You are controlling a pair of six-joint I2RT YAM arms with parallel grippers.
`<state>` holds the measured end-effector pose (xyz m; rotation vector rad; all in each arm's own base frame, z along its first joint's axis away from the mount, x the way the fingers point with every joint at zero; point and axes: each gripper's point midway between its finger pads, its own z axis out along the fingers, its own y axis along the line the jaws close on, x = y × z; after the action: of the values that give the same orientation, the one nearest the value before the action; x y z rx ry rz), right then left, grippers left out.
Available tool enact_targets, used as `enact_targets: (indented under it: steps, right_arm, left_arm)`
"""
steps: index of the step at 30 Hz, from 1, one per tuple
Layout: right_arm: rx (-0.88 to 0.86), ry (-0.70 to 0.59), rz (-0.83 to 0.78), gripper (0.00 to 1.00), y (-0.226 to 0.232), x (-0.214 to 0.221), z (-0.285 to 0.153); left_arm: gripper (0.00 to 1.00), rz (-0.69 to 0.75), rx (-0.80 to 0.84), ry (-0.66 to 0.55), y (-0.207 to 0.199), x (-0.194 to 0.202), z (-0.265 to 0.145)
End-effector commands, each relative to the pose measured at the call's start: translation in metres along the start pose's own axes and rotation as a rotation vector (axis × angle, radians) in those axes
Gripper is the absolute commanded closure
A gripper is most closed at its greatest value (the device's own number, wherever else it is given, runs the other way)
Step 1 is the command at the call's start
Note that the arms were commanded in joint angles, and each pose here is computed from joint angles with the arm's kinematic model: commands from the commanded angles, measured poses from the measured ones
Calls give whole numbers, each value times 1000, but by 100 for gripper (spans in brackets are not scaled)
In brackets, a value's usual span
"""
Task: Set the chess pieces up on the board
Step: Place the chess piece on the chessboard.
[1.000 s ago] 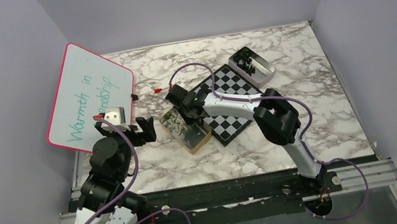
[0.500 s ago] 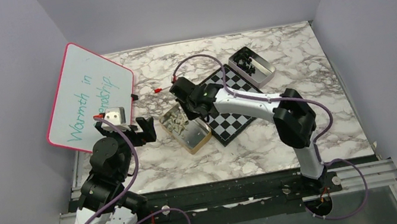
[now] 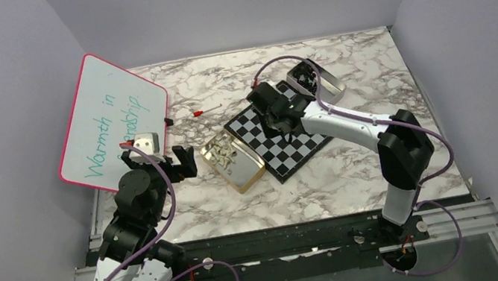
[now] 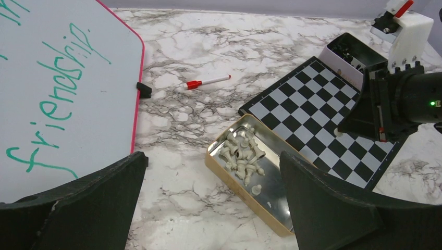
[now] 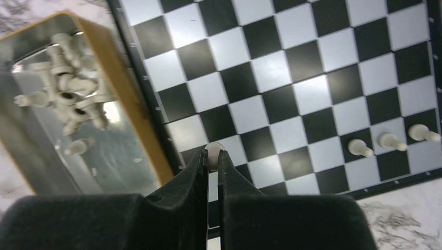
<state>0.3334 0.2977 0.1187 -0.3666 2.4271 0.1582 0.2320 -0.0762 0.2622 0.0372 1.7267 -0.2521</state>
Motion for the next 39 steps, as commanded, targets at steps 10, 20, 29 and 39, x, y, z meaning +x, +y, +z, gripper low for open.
enact_targets:
  steps: [10, 20, 29, 39]
  right_arm:
    - [159, 18, 165, 88, -96, 14, 6]
    - [200, 64, 212, 88, -116, 39, 22]
    - [206, 96, 224, 88, -119, 52, 31]
    - [215, 109, 230, 87, -122, 57, 32]
  left_arm:
    - [1, 3, 17, -12, -4, -2, 2]
    - [1, 3, 17, -12, -4, -2, 2]
    - [1, 3, 18, -14, -4, -3, 1]
    - [1, 5, 17, -13, -4, -2, 2]
